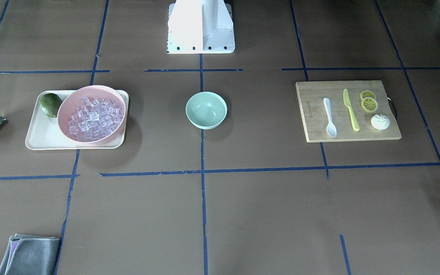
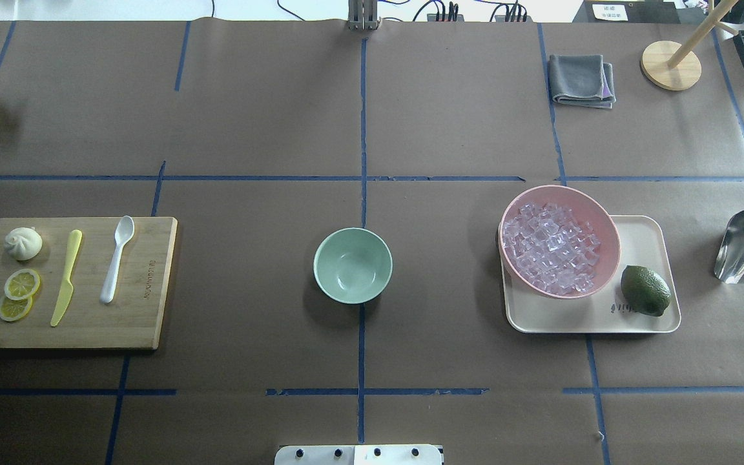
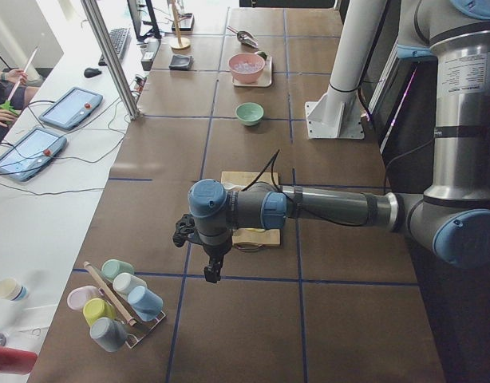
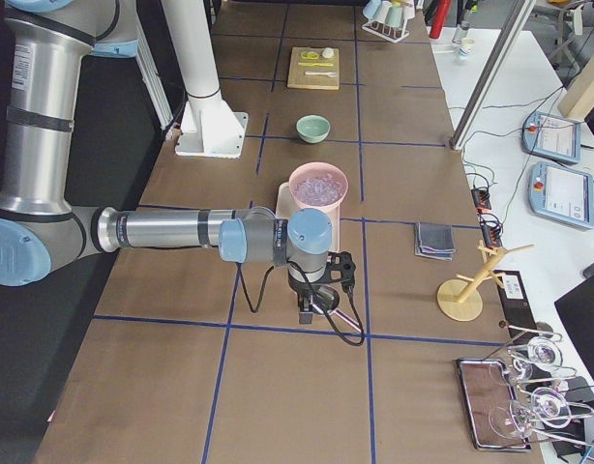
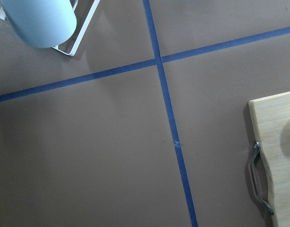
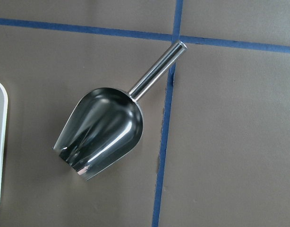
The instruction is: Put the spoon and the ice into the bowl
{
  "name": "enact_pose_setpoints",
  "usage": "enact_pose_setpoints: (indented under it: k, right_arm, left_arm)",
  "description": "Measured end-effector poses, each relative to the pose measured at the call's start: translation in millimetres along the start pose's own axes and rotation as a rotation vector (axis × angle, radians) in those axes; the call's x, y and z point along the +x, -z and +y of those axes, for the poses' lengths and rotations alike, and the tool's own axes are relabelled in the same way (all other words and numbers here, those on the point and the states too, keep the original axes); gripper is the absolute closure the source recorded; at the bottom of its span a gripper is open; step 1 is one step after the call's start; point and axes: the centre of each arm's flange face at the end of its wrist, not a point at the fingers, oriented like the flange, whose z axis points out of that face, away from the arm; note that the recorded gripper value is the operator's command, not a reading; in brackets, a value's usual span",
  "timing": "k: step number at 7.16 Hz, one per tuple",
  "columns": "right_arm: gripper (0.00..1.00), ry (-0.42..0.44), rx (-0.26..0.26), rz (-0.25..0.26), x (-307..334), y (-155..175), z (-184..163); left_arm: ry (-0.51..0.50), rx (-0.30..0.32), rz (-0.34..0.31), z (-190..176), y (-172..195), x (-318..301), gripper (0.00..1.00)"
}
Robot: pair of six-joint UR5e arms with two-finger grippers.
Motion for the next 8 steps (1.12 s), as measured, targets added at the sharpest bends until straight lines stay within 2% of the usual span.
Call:
enact_pose_setpoints:
  k: [3,5,7,8]
  right_arm:
    - [0.0,0.006,0.0,-0.001,-2.3,-0.2,-1.1]
    - [0.0,0.017,-0.001,0.0,-6.9,-0.5,-3.6]
    - [0.0,0.026,0.002,-0.001,-14.2,0.6,-10.4]
    - [0.0,0.031,0.001,-0.002,-18.4,0.3,-14.3]
  left_arm:
    - [-0.019,0.016,-0.004,-2.4,4.8,3.9,0.0]
    - [-0.088,0.078,-0.019,-10.9,11.2,8.6,0.0]
    - [-0.154,0.124,-0.023,-42.7,19.2,32.6,0.0]
    - [-0.138,0.127,-0.011,-68.0,18.2,59.8,0.0]
